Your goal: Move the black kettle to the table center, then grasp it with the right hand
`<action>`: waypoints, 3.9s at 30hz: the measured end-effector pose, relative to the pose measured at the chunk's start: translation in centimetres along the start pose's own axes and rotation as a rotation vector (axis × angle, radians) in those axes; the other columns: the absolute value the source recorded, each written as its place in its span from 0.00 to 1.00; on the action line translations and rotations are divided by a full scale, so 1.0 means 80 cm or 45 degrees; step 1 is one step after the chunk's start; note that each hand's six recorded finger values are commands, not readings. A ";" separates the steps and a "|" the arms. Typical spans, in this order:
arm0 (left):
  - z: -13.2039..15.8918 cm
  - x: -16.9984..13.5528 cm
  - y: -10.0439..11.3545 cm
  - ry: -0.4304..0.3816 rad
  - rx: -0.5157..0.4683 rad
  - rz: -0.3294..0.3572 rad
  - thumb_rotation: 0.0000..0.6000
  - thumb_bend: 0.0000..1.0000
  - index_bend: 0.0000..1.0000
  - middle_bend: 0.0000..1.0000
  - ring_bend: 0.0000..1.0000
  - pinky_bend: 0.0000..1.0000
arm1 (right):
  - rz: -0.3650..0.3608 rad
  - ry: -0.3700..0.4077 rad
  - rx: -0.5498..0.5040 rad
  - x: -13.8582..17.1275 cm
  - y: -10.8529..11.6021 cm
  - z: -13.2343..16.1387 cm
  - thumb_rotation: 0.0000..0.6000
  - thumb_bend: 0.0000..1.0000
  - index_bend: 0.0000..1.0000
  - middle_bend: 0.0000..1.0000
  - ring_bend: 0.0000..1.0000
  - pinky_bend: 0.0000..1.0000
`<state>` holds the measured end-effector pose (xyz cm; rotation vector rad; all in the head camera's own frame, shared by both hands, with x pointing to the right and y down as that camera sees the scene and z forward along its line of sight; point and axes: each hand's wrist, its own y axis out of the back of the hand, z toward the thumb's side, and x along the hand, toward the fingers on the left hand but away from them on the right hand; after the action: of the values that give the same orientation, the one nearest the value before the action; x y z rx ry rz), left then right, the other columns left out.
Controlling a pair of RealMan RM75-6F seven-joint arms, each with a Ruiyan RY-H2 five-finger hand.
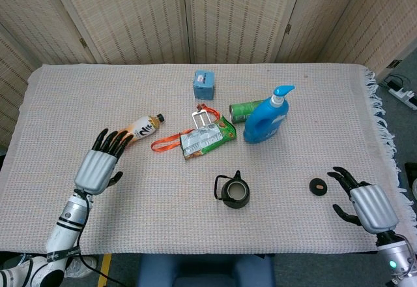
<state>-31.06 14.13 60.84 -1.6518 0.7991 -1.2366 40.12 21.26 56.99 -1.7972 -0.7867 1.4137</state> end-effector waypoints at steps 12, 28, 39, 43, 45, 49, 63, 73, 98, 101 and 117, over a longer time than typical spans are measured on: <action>-0.072 -0.057 0.004 0.188 0.006 0.013 1.00 0.21 0.08 0.06 0.07 0.00 | 0.299 -0.047 0.100 -0.044 -0.045 0.002 1.00 0.31 0.19 0.20 0.79 0.77; -0.086 -0.076 -0.005 0.244 -0.025 -0.020 1.00 0.21 0.08 0.06 0.07 0.00 | 0.404 -0.114 0.200 -0.087 -0.094 -0.020 1.00 0.31 0.19 0.23 0.81 0.78; -0.088 -0.076 -0.007 0.258 -0.035 -0.032 1.00 0.21 0.08 0.06 0.07 0.00 | 0.425 -0.132 0.207 -0.103 -0.115 -0.026 1.00 0.31 0.25 0.28 0.83 0.80; -0.090 -0.077 -0.008 0.265 -0.037 -0.035 1.00 0.21 0.08 0.06 0.07 0.00 | 0.424 -0.133 0.200 -0.107 -0.118 -0.026 1.00 0.31 0.30 0.31 0.84 0.81; -0.092 -0.078 -0.009 0.271 -0.040 -0.036 1.00 0.21 0.08 0.06 0.07 0.00 | 0.427 -0.133 0.200 -0.108 -0.120 -0.027 1.00 0.31 0.31 0.32 0.84 0.81; -0.095 -0.078 -0.010 0.280 -0.046 -0.035 1.00 0.21 0.08 0.06 0.07 0.00 | 0.418 -0.136 0.196 -0.110 -0.119 -0.027 1.00 0.31 0.36 0.36 0.85 0.82; -0.101 -0.080 -0.008 0.300 -0.048 -0.027 1.00 0.21 0.08 0.06 0.07 0.00 | 0.358 -0.040 0.126 -0.115 -0.099 0.010 1.00 0.31 0.44 0.42 0.88 0.82; -0.105 -0.085 -0.002 0.318 -0.049 -0.022 1.00 0.21 0.08 0.06 0.07 0.00 | 0.290 0.281 0.068 -0.153 -0.053 0.123 1.00 0.31 0.44 0.42 0.88 0.82; -0.116 -0.096 -0.002 0.359 -0.053 -0.035 1.00 0.21 0.08 0.06 0.07 0.00 | 0.330 0.620 0.249 -0.171 -0.062 0.260 1.00 0.31 0.34 0.30 0.88 0.82; -0.117 -0.097 -0.002 0.362 -0.055 -0.034 1.00 0.21 0.08 0.06 0.07 0.00 | 0.327 0.624 0.279 -0.172 -0.064 0.262 1.00 0.31 0.27 0.23 0.87 0.82; -0.114 -0.095 -0.001 0.356 -0.056 -0.030 1.00 0.21 0.07 0.06 0.07 0.00 | 0.321 0.621 0.234 -0.160 -0.057 0.258 1.00 0.31 0.22 0.25 0.86 0.82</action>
<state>-42.01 18.33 58.91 -1.5458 0.9849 -1.4969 17.06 16.76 64.57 -2.0252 -0.1777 1.0798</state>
